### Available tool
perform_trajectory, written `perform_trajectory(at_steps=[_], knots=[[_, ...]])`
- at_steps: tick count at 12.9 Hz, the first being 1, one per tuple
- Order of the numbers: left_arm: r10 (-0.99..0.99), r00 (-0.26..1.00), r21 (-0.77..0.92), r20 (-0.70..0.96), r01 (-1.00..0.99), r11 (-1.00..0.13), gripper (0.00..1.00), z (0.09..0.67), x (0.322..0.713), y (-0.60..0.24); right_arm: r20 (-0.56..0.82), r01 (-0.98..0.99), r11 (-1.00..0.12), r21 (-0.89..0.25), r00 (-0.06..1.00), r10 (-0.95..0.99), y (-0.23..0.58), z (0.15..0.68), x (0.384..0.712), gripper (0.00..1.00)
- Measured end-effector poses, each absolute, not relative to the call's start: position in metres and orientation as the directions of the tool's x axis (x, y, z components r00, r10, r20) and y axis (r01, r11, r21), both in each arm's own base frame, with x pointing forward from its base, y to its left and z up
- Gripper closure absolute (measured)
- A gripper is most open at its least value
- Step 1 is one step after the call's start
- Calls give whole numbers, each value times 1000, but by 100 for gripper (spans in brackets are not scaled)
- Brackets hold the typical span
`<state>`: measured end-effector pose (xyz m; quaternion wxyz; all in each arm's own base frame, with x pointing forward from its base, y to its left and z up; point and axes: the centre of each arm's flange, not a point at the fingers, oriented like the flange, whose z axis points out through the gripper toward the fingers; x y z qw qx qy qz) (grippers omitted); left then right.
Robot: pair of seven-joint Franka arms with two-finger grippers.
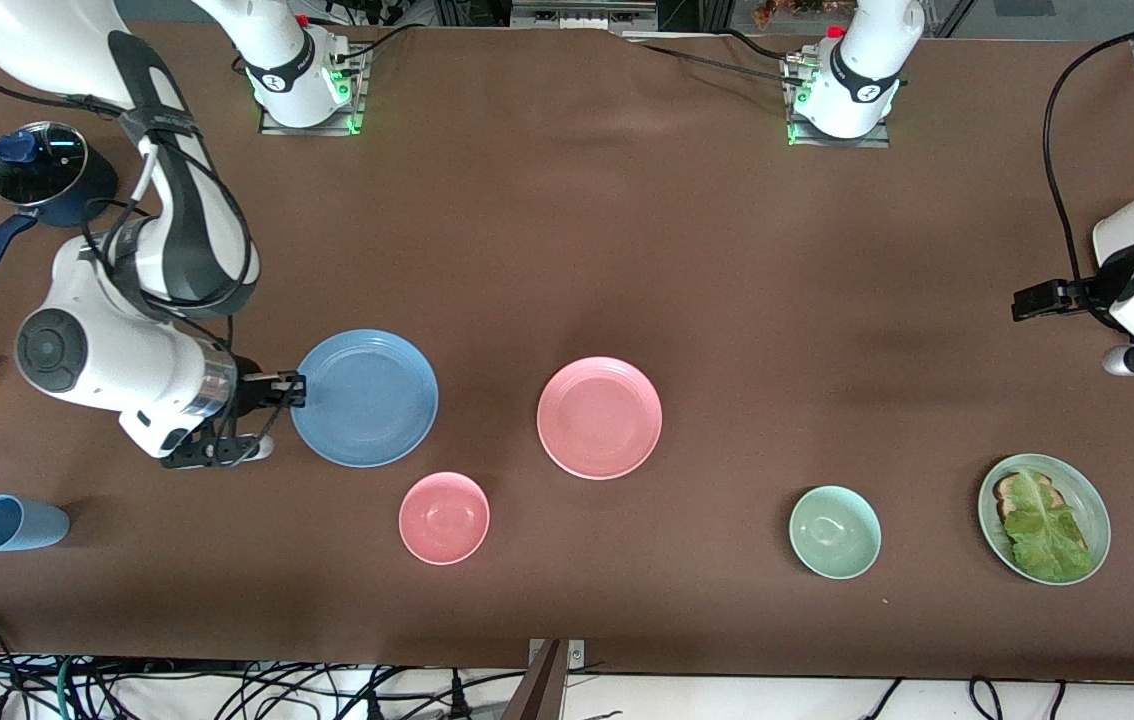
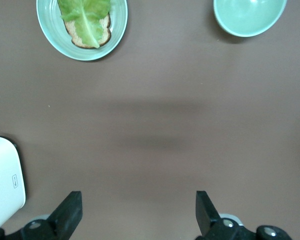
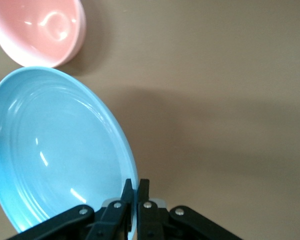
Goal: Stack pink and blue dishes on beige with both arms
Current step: 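Grasp the blue plate rim with the right gripper and carry it over the stack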
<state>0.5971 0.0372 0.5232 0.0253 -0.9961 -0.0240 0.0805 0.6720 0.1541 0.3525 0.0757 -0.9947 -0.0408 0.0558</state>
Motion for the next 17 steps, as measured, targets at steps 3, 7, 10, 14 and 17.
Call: perform_trajectory(at_steps=[3, 7, 10, 14, 17], knots=[[14, 995, -61, -97, 8, -998, 0, 560, 585, 11, -112, -13, -990, -143, 994, 3, 238, 357, 658, 95], [-13, 1000, -63, -24, -14, -998, 0, 606, 563, -5, -63, -129, -977, -167, 991, -120, 340, 327, 638, 95], [-1, 1000, -4, -31, -1, -1000, 0, 605, 559, -5, -35, -203, -958, -202, 979, -200, 393, 302, 627, 95], [16, 1000, 19, -22, 17, -1000, 0, 610, 556, 8, 1, -257, -932, -255, 964, -266, 419, 288, 626, 95], [14, 999, 19, -30, 15, -1000, 0, 606, 555, 7, 8, -285, -918, -277, 954, -299, 435, 267, 620, 95]])
